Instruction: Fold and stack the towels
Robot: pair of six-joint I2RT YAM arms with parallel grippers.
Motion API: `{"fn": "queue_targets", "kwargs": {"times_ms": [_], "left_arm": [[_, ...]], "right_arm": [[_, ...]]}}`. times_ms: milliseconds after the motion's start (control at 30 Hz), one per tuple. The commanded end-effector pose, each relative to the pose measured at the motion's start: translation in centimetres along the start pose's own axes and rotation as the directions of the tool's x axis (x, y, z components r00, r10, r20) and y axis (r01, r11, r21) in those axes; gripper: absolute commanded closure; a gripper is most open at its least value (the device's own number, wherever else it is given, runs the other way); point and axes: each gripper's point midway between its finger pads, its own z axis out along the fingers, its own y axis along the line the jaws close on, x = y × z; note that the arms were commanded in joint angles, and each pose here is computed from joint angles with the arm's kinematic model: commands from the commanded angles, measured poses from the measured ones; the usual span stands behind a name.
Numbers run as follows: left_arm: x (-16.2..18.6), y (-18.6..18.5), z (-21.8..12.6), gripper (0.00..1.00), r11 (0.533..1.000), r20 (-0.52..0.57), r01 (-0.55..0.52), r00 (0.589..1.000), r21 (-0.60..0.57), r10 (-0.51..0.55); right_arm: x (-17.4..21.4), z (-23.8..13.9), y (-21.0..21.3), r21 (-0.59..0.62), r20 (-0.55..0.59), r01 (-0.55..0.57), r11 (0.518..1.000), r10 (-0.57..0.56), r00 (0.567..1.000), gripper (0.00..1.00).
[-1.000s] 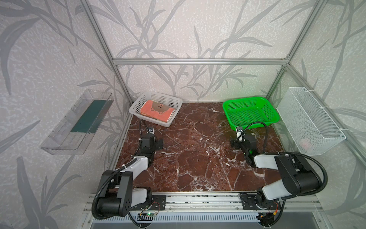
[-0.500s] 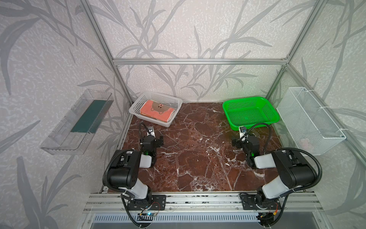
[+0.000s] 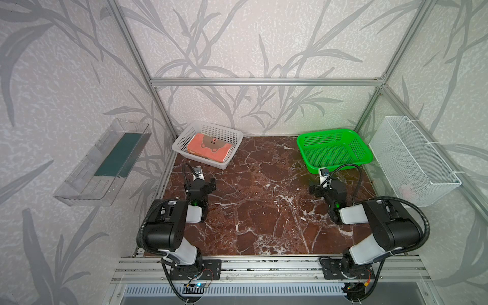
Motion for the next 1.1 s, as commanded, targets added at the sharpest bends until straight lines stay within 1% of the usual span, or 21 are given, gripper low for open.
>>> {"fn": "queue_targets", "kwargs": {"times_ms": [0, 200, 233, 267, 300, 367, 400, 433, 467, 500, 533, 567, 600, 633, 667, 767, 867, 933, 967, 1000, 1067], "left_arm": [[-1.1, 0.4, 0.2, 0.01, 0.999, 0.035, 0.029, 0.999, -0.021, -0.028], [-1.1, 0.2, 0.1, 0.01, 1.000, 0.036, 0.025, 0.999, -0.013, -0.024], [-1.0, -0.8, 0.0, 0.01, 0.999, 0.038, 0.001, 0.999, 0.045, -0.003], [-1.0, -2.7, -0.5, 0.01, 0.986, 0.054, -0.039, 0.998, 0.163, 0.030], [-0.9, -2.9, -0.9, 0.01, 0.981, 0.063, -0.038, 0.998, 0.191, 0.027], [-1.1, -3.3, -1.3, 0.01, 0.972, 0.090, -0.039, 0.996, 0.232, 0.018], [-1.0, -3.1, -1.2, 0.01, 0.973, 0.086, -0.033, 0.996, 0.228, 0.014], [-0.9, -2.2, -0.7, 0.01, 0.985, 0.065, -0.011, 0.998, 0.171, 0.000], [-0.9, 0.1, 0.0, 0.01, 0.999, 0.036, 0.046, 0.998, 0.029, -0.047], [-1.1, 1.7, 0.1, 0.01, 0.995, 0.036, 0.077, 0.997, -0.066, -0.075], [-1.0, 1.2, 0.1, 0.01, 0.998, 0.032, 0.058, 0.998, -0.037, -0.057], [-1.2, 0.4, 0.3, 0.01, 0.999, 0.039, 0.036, 0.999, 0.004, -0.037], [-1.0, -0.9, 0.2, 0.01, 0.997, 0.026, 0.009, 1.000, 0.081, -0.011], [-1.0, -1.9, 0.0, 0.01, 0.990, 0.027, -0.012, 1.000, 0.141, 0.008], [-1.0, -2.1, -0.2, 0.01, 0.988, 0.037, -0.004, 0.999, 0.155, -0.001], [-1.0, -1.6, -0.1, 0.01, 0.992, 0.034, 0.000, 0.999, 0.127, -0.004], [-1.0, -1.2, 0.3, 0.01, 0.995, 0.022, 0.010, 1.000, 0.098, -0.012], [-1.0, -1.2, 0.3, 0.01, 0.995, 0.019, 0.008, 1.000, 0.097, -0.010], [-1.0, -1.2, 0.3, 0.01, 0.995, 0.020, 0.008, 1.000, 0.096, -0.010], [-0.9, -1.2, 0.3, 0.01, 0.995, 0.018, 0.008, 1.000, 0.097, -0.010], [-1.0, -1.2, 0.3, 0.01, 0.995, 0.019, 0.009, 1.000, 0.096, -0.011]], "right_arm": [[-1.3, 0.5, -0.9, 0.045, 0.030, -0.025, 0.999, 0.024, 0.999, 0.01], [-1.4, 0.5, -0.9, 0.042, 0.029, -0.029, 0.999, 0.028, 0.999, 0.01], [-1.4, 0.5, -0.2, -0.002, 0.034, -0.015, 1.000, 0.015, 0.999, 0.01], [-1.7, 0.1, 0.9, -0.087, 0.064, 0.004, 0.996, 0.001, 0.998, 0.01], [-1.7, -0.4, 1.7, -0.168, 0.087, 0.009, 0.986, 0.006, 0.996, 0.01], [-1.8, -0.4, 1.8, -0.194, 0.088, -0.001, 0.981, 0.018, 0.996, 0.01], [-1.6, -0.1, 0.8, -0.138, 0.071, -0.031, 0.990, 0.041, 0.997, 0.01], [-1.4, 0.2, -0.8, -0.052, 0.051, -0.077, 0.996, 0.079, 0.996, 0.01], [-1.0, 0.2, -2.9, 0.071, 0.037, -0.122, 0.990, 0.120, 0.992, 0.01], [-1.1, 0.1, -2.8, 0.068, 0.045, -0.117, 0.991, 0.114, 0.992, 0.01], [-1.3, 0.2, -2.5, 0.052, 0.051, -0.107, 0.993, 0.104, 0.993, 0.01], [-1.2, 0.4, -1.6, -0.002, 0.030, -0.085, 0.996, 0.085, 0.996, 0.01], [-1.4, 0.6, -0.4, -0.072, 0.024, -0.056, 0.996, 0.058, 0.998, 0.01], [-1.3, 0.5, -0.4, -0.067, 0.028, -0.061, 0.996, 0.063, 0.998, 0.01], [-1.4, 0.5, -0.6, -0.058, 0.036, -0.064, 0.996, 0.066, 0.997, 0.01], [-1.2, 0.6, -1.5, -0.002, 0.026, -0.079, 0.997, 0.079, 0.997, 0.01], [-1.3, 0.6, -1.5, 0.006, 0.028, -0.076, 0.997, 0.076, 0.997, 0.01], [-1.2, 0.7, -1.3, -0.005, 0.017, -0.072, 0.997, 0.072, 0.997, 0.01], [-1.4, 0.6, -0.5, -0.069, 0.028, -0.066, 0.995, 0.068, 0.997, 0.01], [-1.4, 0.5, 0.0, -0.093, 0.034, -0.051, 0.994, 0.055, 0.998, 0.01], [-1.4, 0.5, 0.0, -0.094, 0.035, -0.052, 0.994, 0.055, 0.998, 0.01]]}}
